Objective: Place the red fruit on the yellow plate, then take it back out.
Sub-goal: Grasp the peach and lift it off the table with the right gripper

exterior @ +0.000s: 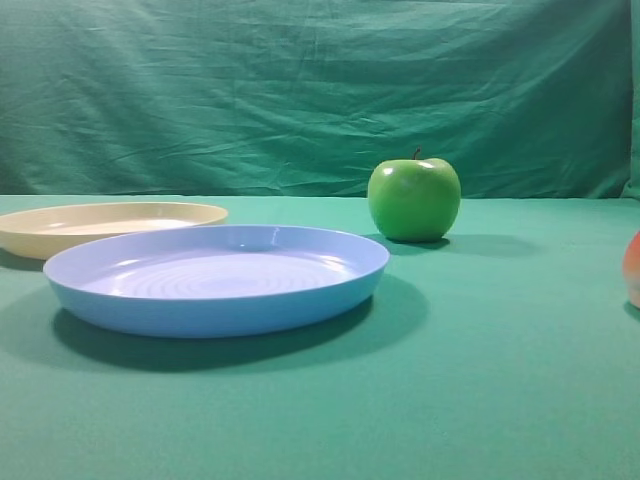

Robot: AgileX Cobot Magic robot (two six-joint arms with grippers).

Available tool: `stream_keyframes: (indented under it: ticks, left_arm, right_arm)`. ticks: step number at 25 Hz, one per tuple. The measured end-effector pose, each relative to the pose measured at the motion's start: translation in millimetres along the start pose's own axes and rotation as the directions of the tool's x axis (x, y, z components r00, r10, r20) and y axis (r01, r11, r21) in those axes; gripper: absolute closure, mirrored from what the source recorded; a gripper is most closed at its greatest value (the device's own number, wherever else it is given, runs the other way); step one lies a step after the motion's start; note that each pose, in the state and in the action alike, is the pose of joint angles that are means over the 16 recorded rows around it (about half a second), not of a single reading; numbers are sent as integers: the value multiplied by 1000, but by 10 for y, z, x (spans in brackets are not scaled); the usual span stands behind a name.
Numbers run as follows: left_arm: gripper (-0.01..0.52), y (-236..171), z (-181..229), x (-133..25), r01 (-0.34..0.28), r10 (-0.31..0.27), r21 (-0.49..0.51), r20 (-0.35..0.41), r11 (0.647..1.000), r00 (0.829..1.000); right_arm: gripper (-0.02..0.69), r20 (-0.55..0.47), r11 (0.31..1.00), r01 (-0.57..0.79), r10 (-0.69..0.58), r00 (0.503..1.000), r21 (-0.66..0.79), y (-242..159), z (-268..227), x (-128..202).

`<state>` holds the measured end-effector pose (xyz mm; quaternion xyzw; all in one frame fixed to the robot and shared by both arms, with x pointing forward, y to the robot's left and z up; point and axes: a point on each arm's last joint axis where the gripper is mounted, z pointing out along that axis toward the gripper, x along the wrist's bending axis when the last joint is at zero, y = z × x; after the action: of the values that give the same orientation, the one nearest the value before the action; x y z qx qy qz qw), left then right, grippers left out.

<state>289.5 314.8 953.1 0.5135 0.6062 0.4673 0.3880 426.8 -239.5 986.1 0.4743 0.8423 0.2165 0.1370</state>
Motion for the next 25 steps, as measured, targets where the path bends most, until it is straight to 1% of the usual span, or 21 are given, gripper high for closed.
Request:
stream_keyframes:
  ticks: [7, 19, 22, 25]
  left_arm:
    - [514, 0, 0, 0, 0, 0, 0, 0, 1000, 1000]
    - [514, 0, 0, 0, 0, 0, 0, 0, 1000, 1000]
    - [514, 0, 0, 0, 0, 0, 0, 0, 1000, 1000]
    - [514, 0, 0, 0, 0, 0, 0, 0, 1000, 1000]
  right_arm:
    - [-5, -16, 999, -14, 15, 1000, 47, 27, 240, -4]
    - [-2, -41, 994, 25, -21, 999, 109, 44, 603, 89]
    - [30, -41, 993, 33, -28, 999, 114, 47, 657, 97]
    - [98, -39, 992, 36, -32, 999, 117, 49, 694, 93]
